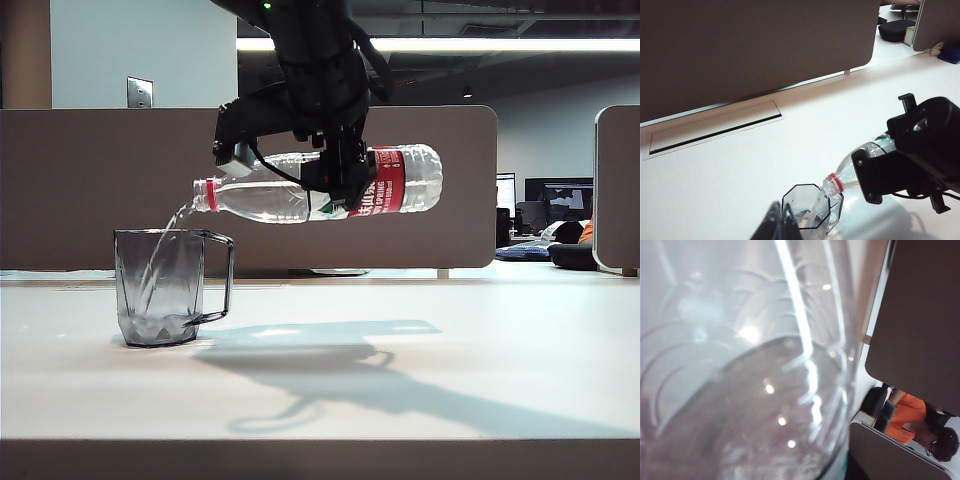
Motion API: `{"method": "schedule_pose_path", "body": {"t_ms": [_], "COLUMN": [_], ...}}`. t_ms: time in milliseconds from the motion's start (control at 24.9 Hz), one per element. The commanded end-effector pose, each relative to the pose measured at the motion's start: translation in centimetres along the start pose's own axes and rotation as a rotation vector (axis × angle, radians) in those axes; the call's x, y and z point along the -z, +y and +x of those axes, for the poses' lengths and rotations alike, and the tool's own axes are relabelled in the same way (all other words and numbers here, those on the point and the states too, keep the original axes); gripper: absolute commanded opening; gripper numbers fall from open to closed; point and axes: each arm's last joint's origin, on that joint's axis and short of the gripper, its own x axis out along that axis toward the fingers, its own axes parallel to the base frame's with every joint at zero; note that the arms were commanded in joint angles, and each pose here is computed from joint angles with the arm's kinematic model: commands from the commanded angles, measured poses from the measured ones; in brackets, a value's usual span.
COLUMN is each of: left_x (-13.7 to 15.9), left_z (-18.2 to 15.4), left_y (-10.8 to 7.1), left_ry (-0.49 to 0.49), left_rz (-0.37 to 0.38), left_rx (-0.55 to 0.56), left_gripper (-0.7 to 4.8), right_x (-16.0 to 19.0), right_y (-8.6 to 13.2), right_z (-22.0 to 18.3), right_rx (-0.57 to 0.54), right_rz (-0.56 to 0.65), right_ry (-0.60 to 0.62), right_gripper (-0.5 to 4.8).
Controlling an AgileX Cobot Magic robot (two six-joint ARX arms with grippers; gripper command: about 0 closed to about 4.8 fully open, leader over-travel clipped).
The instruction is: Pick up the mineral water bottle on the table and pour water into the mug until it's half full.
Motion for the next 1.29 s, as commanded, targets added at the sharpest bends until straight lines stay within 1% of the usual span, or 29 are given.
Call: {"method": "schedule_pose_path", "body": {"t_ms": [40, 362, 885, 1046, 1287], "left_x": [-0.2, -0.2, -0.2, -0.2, -0.2], "left_z": [-0.1, -0.1, -0.1, -0.1, -0.1], "left_y": [0.0, 0.0, 0.0, 0.0, 0.0], "left_ry": [-0.016, -0.018, -0.018, -0.018, -0.018], "left_rz": [0.003, 0.003, 0.003, 0.003, 0.003], "left_rx": [-0.005, -0.005, -0.005, -0.005, -0.005], "left_gripper": [-0.05, -0.05, -0.05, -0.05, -0.05], "right_x": [0.1, 0.1, 0.1, 0.1, 0.1], "right_y": [-1.3, -2.7, -2.6, -2.5, -2.5], "right_z": [-0.6, -1.1, -1.2, -1.2, -1.2], "right_rx": [0.050, 0.067, 0.058, 0.048, 0.044], "right_rz": [0.054, 0.093, 0.087, 0.076, 0.070], "right_ry": [-0.008, -0.029, -0.037, -0.036, -0.034], "right_gripper": [2.74, 2.73, 2.73, 2.62, 2.61]}}
